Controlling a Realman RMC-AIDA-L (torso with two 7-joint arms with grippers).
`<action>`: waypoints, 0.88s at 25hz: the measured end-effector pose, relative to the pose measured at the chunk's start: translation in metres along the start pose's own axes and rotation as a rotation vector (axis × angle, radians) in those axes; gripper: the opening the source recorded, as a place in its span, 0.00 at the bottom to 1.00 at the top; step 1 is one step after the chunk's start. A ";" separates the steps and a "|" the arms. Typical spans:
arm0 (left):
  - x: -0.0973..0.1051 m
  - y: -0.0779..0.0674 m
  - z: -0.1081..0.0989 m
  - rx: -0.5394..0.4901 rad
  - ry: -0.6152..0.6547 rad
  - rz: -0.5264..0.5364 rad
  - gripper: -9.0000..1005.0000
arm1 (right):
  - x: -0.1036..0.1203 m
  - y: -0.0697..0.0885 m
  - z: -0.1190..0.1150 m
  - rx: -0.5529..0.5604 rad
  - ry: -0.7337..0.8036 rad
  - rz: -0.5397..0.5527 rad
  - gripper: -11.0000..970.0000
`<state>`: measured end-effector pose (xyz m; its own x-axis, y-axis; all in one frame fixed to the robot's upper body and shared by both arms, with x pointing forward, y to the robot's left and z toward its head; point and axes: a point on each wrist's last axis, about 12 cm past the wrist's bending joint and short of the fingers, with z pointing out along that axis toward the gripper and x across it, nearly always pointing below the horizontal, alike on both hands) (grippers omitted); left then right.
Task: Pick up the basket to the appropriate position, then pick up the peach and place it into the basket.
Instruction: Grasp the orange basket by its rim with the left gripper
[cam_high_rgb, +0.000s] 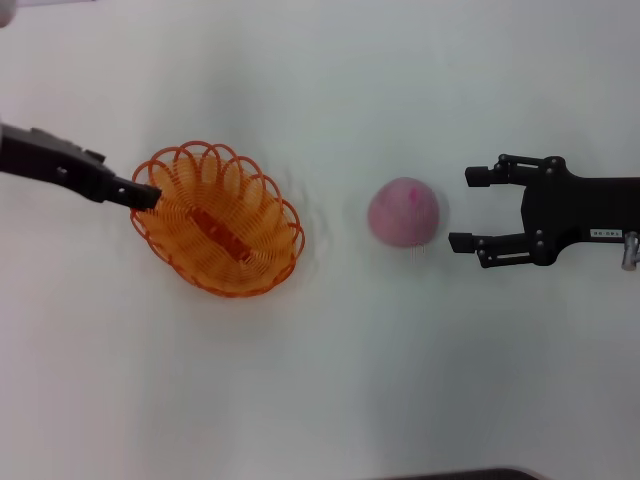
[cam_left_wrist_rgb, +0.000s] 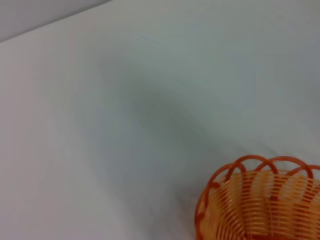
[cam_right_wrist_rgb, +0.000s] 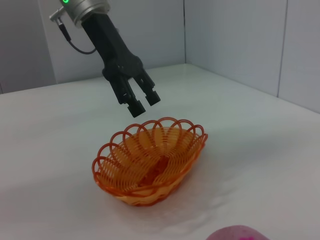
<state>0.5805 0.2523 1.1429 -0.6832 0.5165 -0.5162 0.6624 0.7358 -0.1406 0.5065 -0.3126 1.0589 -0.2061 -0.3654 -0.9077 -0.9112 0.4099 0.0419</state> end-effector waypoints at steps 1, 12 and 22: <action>-0.004 -0.001 0.001 -0.004 0.006 0.015 0.93 | 0.000 0.000 0.000 0.000 0.000 -0.001 0.93; -0.033 -0.012 0.032 -0.035 0.072 0.126 0.93 | -0.001 0.000 0.001 -0.002 -0.002 -0.003 0.93; -0.044 -0.019 0.043 -0.082 0.106 0.220 0.93 | -0.002 -0.001 0.003 -0.004 -0.004 -0.005 0.93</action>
<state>0.6111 0.1973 1.1317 -0.5565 0.7077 -0.4351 0.7744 0.6316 0.0368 0.5085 -0.3100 1.0598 -0.2005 -0.3641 -0.9095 -0.9136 0.4046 0.0394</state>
